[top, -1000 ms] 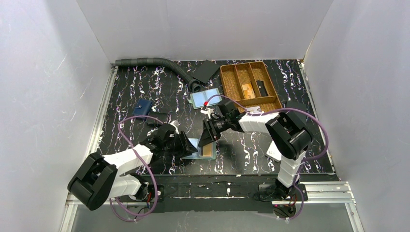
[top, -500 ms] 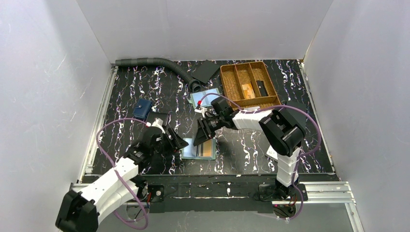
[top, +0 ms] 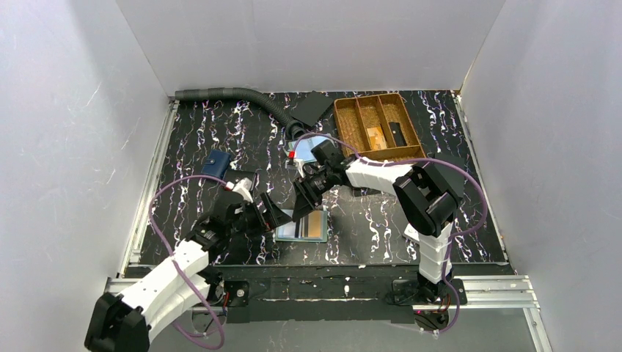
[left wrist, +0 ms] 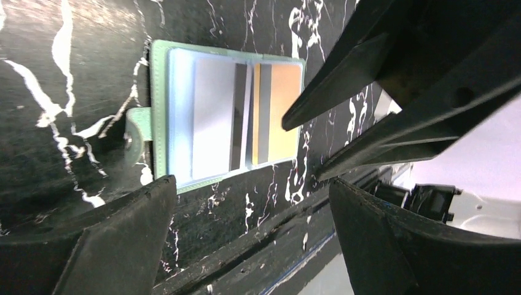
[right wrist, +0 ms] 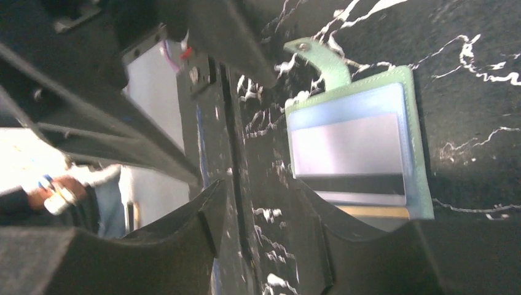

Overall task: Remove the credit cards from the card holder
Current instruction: Remove the credit card from the card holder.

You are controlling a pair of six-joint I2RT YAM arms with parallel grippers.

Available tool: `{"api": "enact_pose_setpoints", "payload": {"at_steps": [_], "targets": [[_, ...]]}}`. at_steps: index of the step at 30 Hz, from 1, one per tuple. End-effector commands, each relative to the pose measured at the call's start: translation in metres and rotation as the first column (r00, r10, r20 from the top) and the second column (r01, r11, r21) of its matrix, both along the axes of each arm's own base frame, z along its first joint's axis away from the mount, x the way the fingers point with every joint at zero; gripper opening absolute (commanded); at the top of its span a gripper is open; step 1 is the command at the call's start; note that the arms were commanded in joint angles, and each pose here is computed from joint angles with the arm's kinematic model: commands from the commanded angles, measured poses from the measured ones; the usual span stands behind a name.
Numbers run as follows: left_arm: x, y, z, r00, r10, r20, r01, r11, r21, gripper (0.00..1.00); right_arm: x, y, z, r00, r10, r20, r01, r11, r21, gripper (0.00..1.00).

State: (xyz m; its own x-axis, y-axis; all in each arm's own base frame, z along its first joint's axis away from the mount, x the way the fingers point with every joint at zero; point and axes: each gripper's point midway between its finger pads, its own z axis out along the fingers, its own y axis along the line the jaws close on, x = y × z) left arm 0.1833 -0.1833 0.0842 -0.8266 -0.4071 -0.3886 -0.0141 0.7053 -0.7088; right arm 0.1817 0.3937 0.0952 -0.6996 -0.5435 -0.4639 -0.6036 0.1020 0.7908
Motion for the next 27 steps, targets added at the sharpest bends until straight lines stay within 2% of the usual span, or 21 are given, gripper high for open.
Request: {"api": "enact_pose_setpoints", "payload": {"at_steps": [1, 2, 5, 7, 9, 15, 20, 27], "targets": [[-0.003, -0.022, 0.003, 0.990, -0.137, 0.018, 0.138, 0.988, -0.073, 0.88, -0.016, -0.037, 0.008, 0.960, 0.226, 0.164, -0.230, 0.973, 0.003, 0.48], [-0.002, -0.023, 0.002, 0.990, -0.143, 0.012, 0.143, 0.987, -0.069, 0.81, -0.015, -0.042, 0.004, 0.960, 0.223, 0.168, -0.227, 0.974, 0.004, 0.47], [0.003, -0.027, 0.002, 0.986, -0.166, 0.004, 0.166, 0.985, -0.051, 0.52, -0.009, -0.048, 0.003, 0.974, 0.174, 0.148, -0.181, 0.983, 0.039, 0.45], [0.006, -0.028, -0.002, 0.985, -0.174, -0.009, 0.174, 0.984, -0.037, 0.42, -0.008, -0.049, 0.003, 0.976, 0.168, 0.138, -0.176, 0.983, 0.045, 0.45], [0.009, -0.028, -0.008, 0.985, -0.168, -0.026, 0.168, 0.986, -0.022, 0.36, -0.009, -0.049, 0.001, 0.978, 0.168, 0.123, -0.175, 0.984, 0.044, 0.45], [0.014, -0.024, -0.026, 0.985, -0.153, -0.076, 0.156, 0.987, 0.038, 0.37, -0.008, -0.048, -0.015, 0.988, 0.143, 0.063, -0.144, 0.989, 0.015, 0.44], [0.017, -0.019, -0.032, 0.986, -0.141, -0.094, 0.149, 0.985, 0.083, 0.52, -0.008, -0.045, -0.021, 0.993, 0.117, 0.027, -0.117, 0.993, 0.007, 0.44], [0.012, -0.008, -0.042, 0.984, -0.116, -0.138, 0.137, 0.979, 0.149, 0.53, -0.005, -0.044, -0.038, 0.997, 0.082, -0.001, -0.082, 0.996, -0.041, 0.44]]}}
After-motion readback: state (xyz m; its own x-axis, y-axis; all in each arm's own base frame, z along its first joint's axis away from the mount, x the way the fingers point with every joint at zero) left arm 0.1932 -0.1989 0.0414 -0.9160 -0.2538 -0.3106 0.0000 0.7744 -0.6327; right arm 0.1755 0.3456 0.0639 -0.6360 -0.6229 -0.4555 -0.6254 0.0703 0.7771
